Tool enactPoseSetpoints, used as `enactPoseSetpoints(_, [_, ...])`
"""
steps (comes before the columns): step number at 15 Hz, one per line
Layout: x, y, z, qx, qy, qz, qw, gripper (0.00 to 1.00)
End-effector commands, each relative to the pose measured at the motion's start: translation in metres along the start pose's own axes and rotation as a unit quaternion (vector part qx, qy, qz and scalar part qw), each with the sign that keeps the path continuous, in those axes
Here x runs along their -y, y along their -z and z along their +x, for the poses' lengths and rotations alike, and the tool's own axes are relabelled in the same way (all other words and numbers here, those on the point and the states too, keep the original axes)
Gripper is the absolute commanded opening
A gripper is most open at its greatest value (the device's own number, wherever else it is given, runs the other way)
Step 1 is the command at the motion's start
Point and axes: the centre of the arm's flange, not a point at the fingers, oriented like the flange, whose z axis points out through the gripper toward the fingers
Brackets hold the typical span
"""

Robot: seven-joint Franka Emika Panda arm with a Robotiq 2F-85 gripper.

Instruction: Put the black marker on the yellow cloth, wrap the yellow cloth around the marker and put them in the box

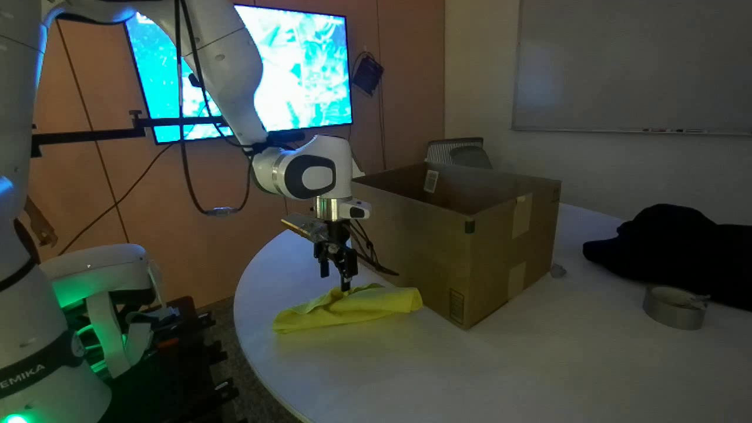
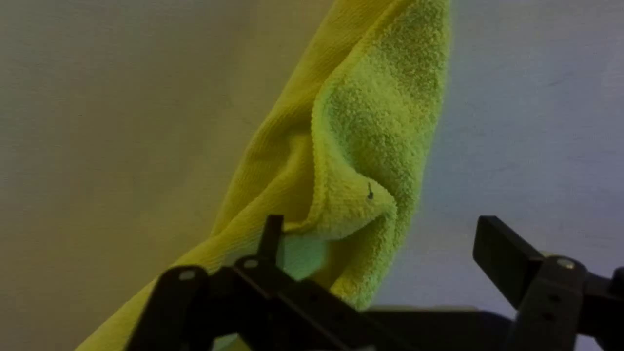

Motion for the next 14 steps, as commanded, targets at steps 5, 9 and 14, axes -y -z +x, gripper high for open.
enactPoseSetpoints(5, [-0.017,-0.036,-0.020,-0.016,-0.001,0.019,0.9997,1.00])
enactPoseSetpoints(9, [-0.013,-0.060,-0.019,-0.016,-0.018,0.017,0.9996,1.00])
enactPoseSetpoints(14, [-0.015,-0.082,-0.017,-0.015,-0.071,-0.011,0.9973,1.00])
